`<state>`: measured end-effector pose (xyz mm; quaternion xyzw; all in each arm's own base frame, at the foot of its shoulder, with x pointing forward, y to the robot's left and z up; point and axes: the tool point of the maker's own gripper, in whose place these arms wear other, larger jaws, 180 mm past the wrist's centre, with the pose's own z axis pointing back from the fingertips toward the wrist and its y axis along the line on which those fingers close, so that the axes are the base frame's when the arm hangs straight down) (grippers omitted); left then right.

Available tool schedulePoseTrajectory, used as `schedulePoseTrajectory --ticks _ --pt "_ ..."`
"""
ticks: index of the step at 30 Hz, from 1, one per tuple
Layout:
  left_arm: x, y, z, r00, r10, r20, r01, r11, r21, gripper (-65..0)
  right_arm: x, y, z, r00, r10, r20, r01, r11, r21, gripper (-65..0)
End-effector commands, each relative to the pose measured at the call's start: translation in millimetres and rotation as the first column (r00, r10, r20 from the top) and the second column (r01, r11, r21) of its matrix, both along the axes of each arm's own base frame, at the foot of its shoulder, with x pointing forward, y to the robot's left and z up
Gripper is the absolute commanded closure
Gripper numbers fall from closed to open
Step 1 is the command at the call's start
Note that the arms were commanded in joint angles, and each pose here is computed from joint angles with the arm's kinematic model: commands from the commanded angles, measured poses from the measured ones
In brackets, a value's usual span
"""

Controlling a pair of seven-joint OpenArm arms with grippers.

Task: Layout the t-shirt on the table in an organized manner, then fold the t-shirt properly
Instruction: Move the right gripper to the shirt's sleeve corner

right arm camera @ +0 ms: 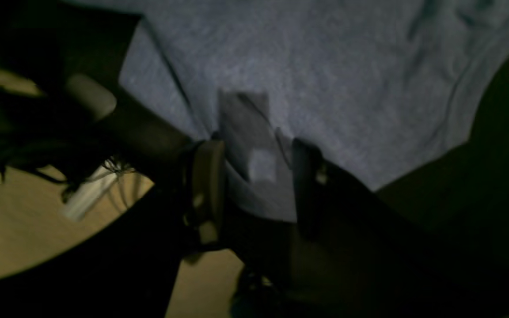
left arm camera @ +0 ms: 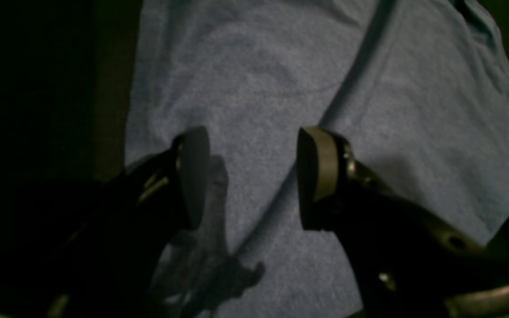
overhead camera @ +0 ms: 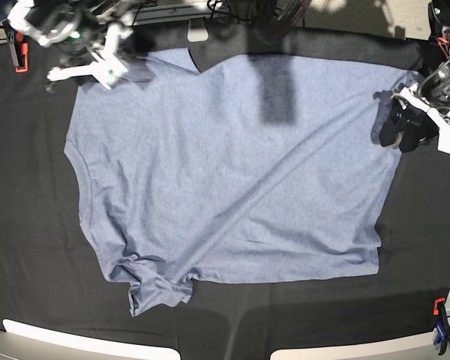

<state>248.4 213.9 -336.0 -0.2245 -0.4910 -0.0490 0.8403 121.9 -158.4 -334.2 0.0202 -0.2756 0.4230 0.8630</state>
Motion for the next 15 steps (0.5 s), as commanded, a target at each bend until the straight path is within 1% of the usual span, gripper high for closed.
schedulePoseTrajectory --ticks 1,5,9,12,15 --pt "6 2 15 0.999 -0.003 0.054 0.004 1.0 -0.008 -29.0 -2 -2 3 1.0 0.028 0.001 -0.028 1.0 -0.014 -22.8" --pt "6 2 15 0.998 -0.003 0.055 0.004 1.0 -0.008 -29.0 -4 -22 -3 0.997 0.071 -0.014 -0.072 0.991 -0.109 -22.8" --pt "6 2 15 0.998 -0.003 0.055 0.004 1.0 -0.008 -29.0 -5 -30 -10 0.996 0.079 -0.032 -0.082 0.989 -0.126 -22.8" --pt "6 2 15 0.998 -0.002 0.058 0.002 1.0 -0.01 -29.0 -13 -34 -22 0.994 0.077 -0.079 -0.087 0.988 -0.126 -22.8" --pt "6 2 16 0.998 -0.001 0.058 0.002 1.0 -0.01 -29.0 -25 -36 -42 0.984 0.125 -0.128 -0.145 0.976 -0.161 -22.8"
